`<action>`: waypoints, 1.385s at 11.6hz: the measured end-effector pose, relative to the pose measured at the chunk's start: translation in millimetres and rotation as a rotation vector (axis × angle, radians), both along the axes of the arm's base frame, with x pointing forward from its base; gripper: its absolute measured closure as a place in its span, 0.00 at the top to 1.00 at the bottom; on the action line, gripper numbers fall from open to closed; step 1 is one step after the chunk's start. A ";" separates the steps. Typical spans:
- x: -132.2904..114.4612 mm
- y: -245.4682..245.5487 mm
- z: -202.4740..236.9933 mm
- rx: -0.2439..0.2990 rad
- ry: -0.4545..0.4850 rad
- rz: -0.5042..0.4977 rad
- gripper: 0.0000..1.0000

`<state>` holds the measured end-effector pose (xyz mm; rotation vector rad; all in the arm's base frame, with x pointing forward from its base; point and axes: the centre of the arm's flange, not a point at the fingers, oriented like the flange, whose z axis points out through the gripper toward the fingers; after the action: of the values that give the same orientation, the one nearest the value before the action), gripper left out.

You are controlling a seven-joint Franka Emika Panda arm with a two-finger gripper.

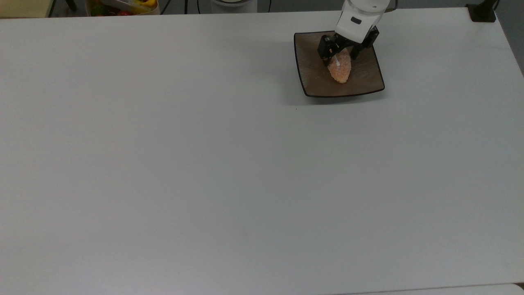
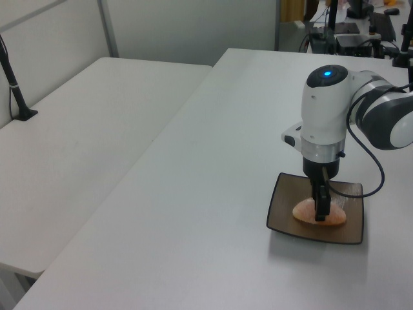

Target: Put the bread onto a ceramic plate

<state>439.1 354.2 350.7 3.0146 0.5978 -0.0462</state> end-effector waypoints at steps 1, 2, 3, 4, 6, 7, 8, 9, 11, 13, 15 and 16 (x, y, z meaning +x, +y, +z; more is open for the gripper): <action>0.0 0.0 -0.5 -0.001 0.001 0.000 0.97; 0.1 0.0 -0.4 0.000 0.000 0.000 1.00; 0.7 0.6 1.1 0.002 -0.002 0.000 1.00; 2.8 1.2 5.2 0.007 -0.009 -0.003 1.00; 12.1 0.3 28.3 0.001 -0.010 -0.019 1.00; 20.8 -3.5 48.4 -0.003 -0.010 -0.037 1.00; 31.6 -11.9 71.0 0.001 -0.020 -0.062 1.00; 42.7 -24.6 93.7 0.009 -0.035 -0.092 1.00; 63.3 -61.5 141.5 0.032 -0.075 -0.168 1.00; 77.2 -98.1 184.7 0.042 -0.101 -0.239 1.00; 91.5 -132.6 213.4 0.054 -0.129 -0.305 1.00; 98.4 -147.8 222.3 0.062 -0.145 -0.333 1.00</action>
<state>537.5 206.4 573.1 3.1063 0.0842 0.1751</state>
